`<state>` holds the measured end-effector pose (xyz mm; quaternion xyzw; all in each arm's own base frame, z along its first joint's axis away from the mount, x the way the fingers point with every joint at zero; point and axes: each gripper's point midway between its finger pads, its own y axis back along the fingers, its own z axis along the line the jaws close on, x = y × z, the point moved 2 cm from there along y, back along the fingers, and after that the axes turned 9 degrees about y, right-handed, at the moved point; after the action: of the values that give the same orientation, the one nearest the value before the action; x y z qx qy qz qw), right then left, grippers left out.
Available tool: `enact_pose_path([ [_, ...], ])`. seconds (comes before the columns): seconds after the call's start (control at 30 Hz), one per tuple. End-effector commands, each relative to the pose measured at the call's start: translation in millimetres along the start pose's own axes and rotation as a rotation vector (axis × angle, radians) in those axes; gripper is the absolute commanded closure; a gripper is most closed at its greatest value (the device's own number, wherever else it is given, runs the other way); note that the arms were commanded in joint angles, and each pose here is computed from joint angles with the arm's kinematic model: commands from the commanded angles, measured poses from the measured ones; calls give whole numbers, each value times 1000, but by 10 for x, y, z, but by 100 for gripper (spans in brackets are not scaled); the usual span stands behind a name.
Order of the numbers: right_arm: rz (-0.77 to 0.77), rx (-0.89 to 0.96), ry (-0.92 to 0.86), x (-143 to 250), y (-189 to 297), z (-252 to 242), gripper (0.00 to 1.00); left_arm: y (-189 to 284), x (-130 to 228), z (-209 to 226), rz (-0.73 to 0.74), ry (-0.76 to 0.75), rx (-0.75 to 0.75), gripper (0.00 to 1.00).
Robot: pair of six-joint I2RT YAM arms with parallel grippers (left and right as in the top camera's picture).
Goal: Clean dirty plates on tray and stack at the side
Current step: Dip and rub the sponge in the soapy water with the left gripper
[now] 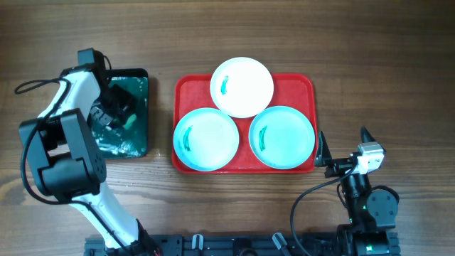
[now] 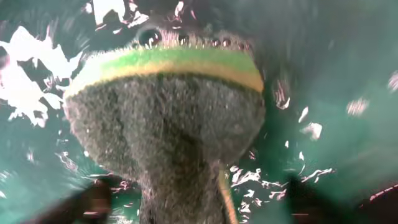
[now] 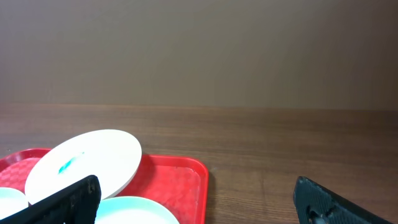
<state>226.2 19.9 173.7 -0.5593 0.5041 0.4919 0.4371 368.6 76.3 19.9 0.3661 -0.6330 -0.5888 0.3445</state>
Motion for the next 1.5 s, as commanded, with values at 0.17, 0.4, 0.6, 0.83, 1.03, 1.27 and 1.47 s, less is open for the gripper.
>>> enact_pose_path([
  [0.17,-7,15,-10,-13,4,-27,0,-115,113,104,61,9,-38,96],
  [0.4,-7,15,-10,-13,4,-27,0,-116,-128,59,-69,5,-39,0],
  [0.6,-7,15,-10,-13,4,-27,0,-79,-388,59,-216,10,-67,25],
  [0.83,-7,15,-9,-13,4,-27,0,-86,-353,61,-196,12,-64,9],
  [1.03,-7,15,-10,-13,4,-27,0,-120,34,8,27,9,5,11],
  [1.27,-7,15,-9,-13,4,-27,0,-107,210,47,121,16,2,96],
  [1.47,-7,15,-9,-13,4,-27,0,-115,130,0,82,12,20,0],
])
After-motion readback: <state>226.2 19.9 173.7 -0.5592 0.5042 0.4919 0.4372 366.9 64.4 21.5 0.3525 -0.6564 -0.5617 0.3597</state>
